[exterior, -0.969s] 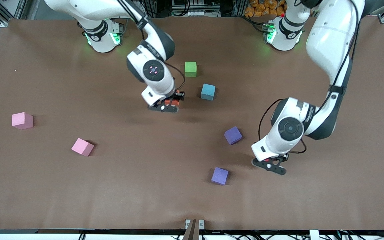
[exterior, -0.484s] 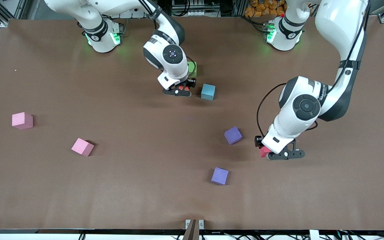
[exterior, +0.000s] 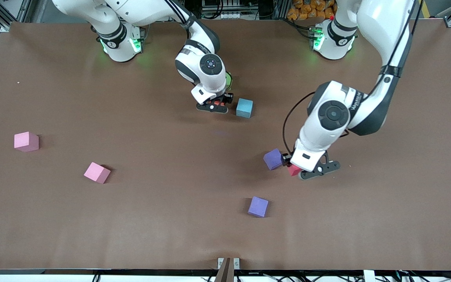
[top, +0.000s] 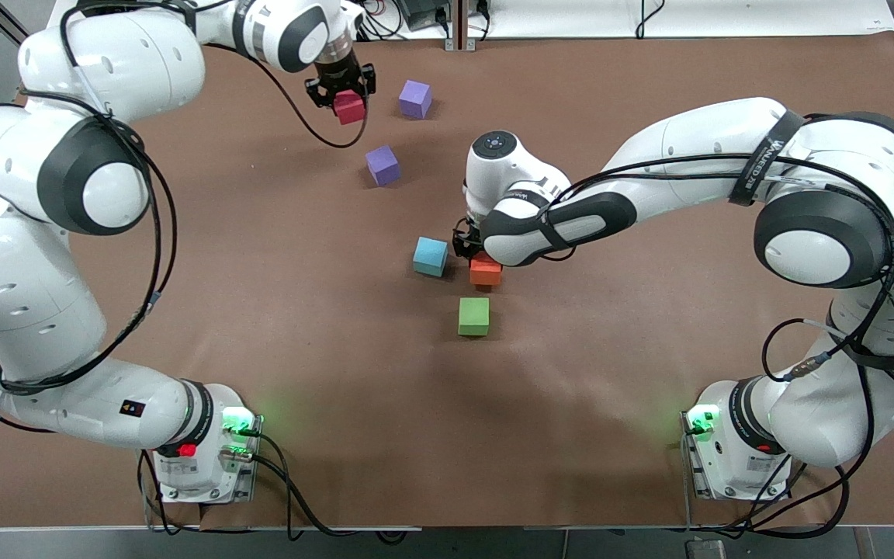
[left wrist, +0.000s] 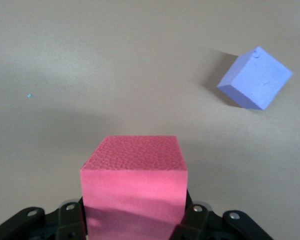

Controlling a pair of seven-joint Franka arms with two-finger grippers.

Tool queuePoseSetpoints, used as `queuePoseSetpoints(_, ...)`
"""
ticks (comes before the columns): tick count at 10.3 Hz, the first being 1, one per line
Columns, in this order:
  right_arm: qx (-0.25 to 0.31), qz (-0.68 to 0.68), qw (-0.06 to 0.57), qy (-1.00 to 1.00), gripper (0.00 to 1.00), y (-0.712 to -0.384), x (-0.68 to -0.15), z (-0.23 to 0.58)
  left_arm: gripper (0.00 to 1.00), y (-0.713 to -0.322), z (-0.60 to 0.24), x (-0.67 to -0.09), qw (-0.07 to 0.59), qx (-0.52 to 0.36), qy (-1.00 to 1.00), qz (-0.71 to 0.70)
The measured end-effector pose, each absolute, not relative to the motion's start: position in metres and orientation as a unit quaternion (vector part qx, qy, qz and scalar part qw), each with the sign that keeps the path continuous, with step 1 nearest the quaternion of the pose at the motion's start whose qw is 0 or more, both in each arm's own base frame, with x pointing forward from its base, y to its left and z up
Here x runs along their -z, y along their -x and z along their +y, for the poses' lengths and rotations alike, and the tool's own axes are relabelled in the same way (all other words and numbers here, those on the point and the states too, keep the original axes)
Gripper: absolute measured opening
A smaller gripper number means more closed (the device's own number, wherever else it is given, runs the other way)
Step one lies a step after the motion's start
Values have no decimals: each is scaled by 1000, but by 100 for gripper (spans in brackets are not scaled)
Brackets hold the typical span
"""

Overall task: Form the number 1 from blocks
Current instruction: 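Carry the orange cube toward the green cube while the left gripper carries pink, then set the orange cube beside the green cube and open the right gripper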

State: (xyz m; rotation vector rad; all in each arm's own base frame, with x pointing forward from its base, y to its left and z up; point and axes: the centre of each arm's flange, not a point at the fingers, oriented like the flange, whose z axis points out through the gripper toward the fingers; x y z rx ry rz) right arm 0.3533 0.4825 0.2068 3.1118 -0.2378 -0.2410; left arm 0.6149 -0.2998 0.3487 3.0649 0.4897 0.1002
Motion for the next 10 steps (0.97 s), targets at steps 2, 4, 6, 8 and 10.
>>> queuePoseSetpoints(2,79,-81,4,-994,64,-348,-208,487,63,-611,-317,-358,26,-39,-983,180)
queuePoseSetpoints(4,81,-79,2,-994,64,-340,-210,493,63,-596,-345,-359,30,-37,-978,204)
queuePoseSetpoints(6,83,-82,0,-993,64,-334,-209,498,63,-573,-382,-359,33,-34,-974,221)
queuePoseSetpoints(8,84,-81,2,-993,64,-329,-206,500,63,-553,-411,-357,34,-31,-971,234)
queuePoseSetpoints(10,86,-80,3,-993,64,-325,-203,502,63,-531,-439,-348,32,-23,-970,242)
